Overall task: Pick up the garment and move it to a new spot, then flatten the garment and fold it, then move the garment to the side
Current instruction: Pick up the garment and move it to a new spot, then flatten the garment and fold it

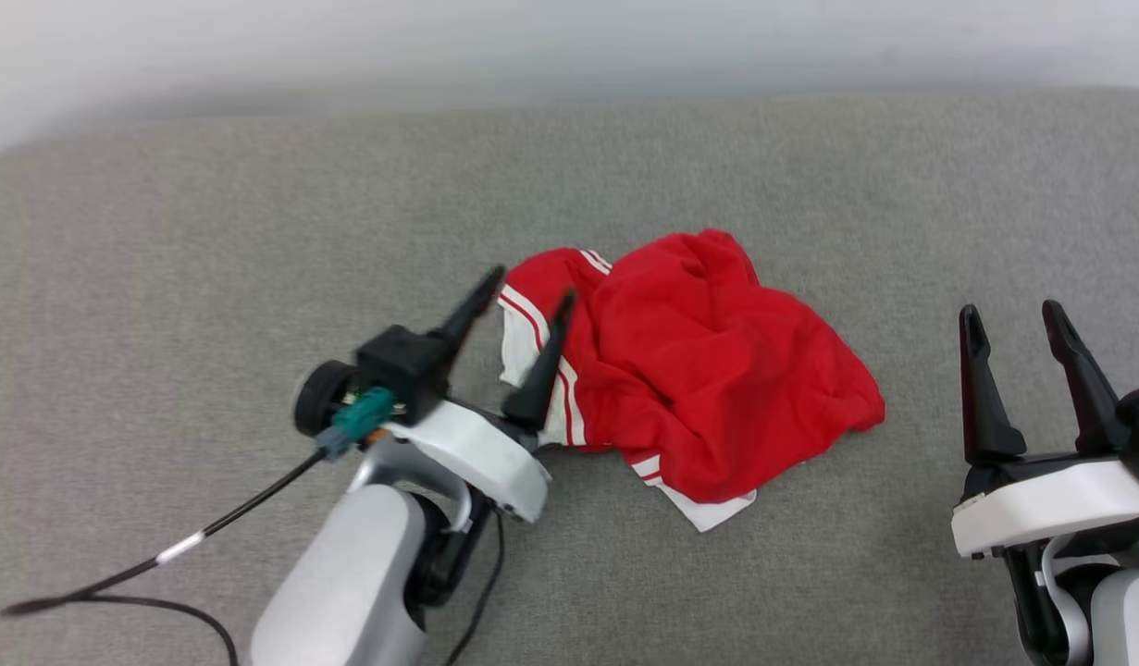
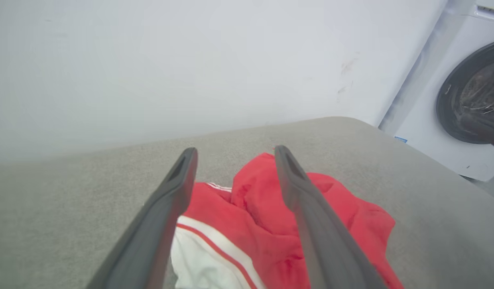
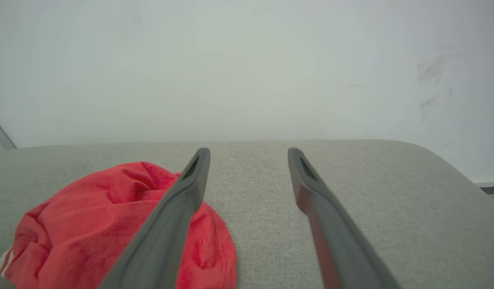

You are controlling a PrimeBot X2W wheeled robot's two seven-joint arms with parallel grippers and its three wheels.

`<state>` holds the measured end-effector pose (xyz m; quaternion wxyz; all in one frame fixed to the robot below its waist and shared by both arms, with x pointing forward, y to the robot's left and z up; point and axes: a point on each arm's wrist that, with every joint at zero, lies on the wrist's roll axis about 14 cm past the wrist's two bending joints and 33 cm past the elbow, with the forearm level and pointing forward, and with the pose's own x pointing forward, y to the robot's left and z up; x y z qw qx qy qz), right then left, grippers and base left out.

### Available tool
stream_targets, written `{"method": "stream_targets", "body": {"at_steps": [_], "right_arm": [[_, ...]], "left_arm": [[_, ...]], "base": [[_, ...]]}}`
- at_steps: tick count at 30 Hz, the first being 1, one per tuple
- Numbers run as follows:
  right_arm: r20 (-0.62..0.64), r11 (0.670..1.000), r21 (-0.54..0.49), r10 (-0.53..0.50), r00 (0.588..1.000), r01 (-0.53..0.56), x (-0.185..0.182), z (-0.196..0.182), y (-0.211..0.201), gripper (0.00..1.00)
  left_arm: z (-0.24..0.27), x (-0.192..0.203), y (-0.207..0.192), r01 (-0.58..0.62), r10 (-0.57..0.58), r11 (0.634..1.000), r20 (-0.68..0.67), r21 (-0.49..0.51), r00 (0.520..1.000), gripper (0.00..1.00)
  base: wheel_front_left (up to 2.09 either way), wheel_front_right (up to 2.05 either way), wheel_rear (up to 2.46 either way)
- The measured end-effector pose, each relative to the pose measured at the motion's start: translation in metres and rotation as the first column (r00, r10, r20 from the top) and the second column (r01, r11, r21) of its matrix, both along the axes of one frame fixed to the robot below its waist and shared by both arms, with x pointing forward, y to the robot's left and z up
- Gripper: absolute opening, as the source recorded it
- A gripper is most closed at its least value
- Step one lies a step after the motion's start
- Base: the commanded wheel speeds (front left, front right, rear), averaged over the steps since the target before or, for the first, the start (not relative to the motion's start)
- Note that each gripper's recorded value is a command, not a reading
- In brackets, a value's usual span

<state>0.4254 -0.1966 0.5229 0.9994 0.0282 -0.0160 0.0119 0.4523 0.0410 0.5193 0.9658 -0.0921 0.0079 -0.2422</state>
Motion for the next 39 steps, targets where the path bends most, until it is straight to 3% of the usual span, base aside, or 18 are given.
{"method": "stream_targets", "body": {"at_steps": [5, 14, 27, 39], "right_arm": [[0.012, 1.0, 0.001, 0.008, 1.0, -0.008, -0.009, 0.008, 0.003, 1.0], [0.003, 1.0, -0.001, 0.009, 1.0, -0.009, -0.028, 0.013, 0.003, 1.0], [-0.002, 0.999, 0.0, 0.048, 0.999, -0.048, -0.055, 0.018, 0.016, 1.0], [-0.014, 0.998, -0.005, 0.07, 0.997, -0.07, -0.061, 0.018, 0.023, 1.0]], "left_arm": [[0.034, 0.001, 0.039, -0.153, 0.157, 0.987, 0.119, -0.042, 0.98, 1.0], [0.03, -0.023, 0.117, -0.378, 0.379, 0.925, 0.121, -0.028, 0.918, 1.0], [0.021, -0.073, 0.133, -0.402, 0.396, 0.914, 0.104, 0.05, 0.912, 1.0], [0.017, -0.085, 0.13, -0.401, 0.395, 0.914, 0.086, 0.06, 0.915, 1.0]], "base": [[0.0, 0.0, 0.0], [0.0, 0.0, 0.0], [0.0, 0.0, 0.0], [0.0, 0.0, 0.0]]}}
